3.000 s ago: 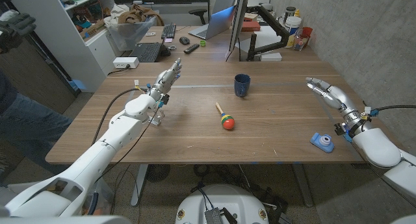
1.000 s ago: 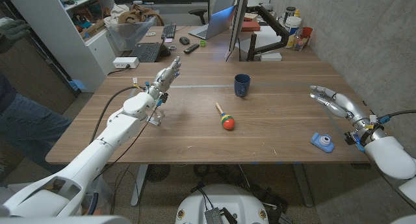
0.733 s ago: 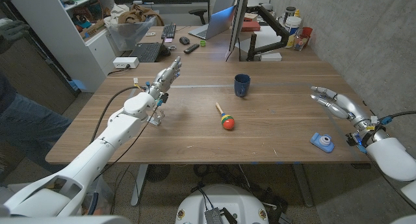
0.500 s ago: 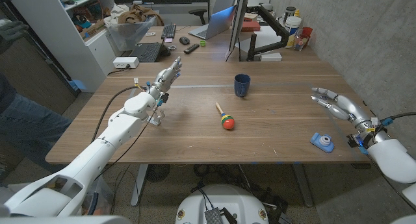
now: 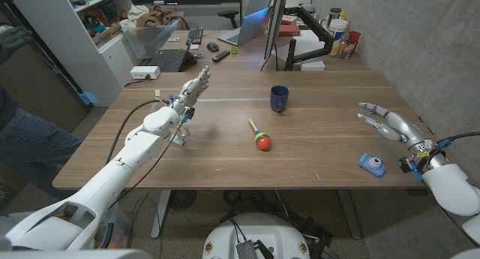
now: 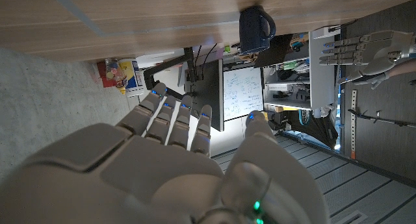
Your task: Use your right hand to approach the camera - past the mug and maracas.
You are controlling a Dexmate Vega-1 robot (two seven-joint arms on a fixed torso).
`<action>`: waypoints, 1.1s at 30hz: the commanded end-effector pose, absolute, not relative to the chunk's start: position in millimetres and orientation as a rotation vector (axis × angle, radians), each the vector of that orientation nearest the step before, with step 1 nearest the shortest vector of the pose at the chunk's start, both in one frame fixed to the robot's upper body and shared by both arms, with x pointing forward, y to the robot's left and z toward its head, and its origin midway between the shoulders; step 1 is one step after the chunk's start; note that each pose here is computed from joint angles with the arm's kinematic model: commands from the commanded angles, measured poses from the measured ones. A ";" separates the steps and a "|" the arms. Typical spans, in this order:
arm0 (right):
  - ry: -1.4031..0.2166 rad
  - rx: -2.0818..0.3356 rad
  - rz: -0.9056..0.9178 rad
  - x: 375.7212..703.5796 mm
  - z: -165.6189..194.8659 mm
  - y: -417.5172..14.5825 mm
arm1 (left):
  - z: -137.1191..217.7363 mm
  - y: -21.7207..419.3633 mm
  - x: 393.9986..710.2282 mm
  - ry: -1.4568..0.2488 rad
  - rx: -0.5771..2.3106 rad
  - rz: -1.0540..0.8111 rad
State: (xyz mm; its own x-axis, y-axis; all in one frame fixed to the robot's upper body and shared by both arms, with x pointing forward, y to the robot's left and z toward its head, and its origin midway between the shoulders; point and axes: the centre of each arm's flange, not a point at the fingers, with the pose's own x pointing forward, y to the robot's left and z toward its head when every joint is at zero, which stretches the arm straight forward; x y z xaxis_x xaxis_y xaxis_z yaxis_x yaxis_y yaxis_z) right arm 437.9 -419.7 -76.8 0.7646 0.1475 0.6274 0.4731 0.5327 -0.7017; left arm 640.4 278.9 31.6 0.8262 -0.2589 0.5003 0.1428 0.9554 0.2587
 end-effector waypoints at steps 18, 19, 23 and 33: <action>-0.649 -1.092 -0.233 433.4 -94.5 -419.6 | 31.7 273.3 641.5 -0.562 0.214 -0.228; -0.649 -1.100 -0.236 433.2 -94.8 -419.7 | 31.6 273.0 641.3 -0.562 0.214 -0.228; -0.649 -1.117 -0.251 433.1 -95.7 -420.4 | 31.0 272.4 640.1 -0.560 0.214 -0.228; -0.634 -1.121 -0.259 436.4 -100.7 -423.2 | 29.9 273.2 637.2 -0.561 0.216 -0.222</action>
State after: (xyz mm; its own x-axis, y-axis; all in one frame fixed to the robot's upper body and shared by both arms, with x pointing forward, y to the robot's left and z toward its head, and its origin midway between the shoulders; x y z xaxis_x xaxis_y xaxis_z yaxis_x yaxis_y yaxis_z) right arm 434.1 -420.4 -94.6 0.7912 0.1302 0.5975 0.4910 0.4473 -0.7476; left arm 639.6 273.2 31.1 0.8215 -0.2700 0.5022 0.1538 0.9531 0.2608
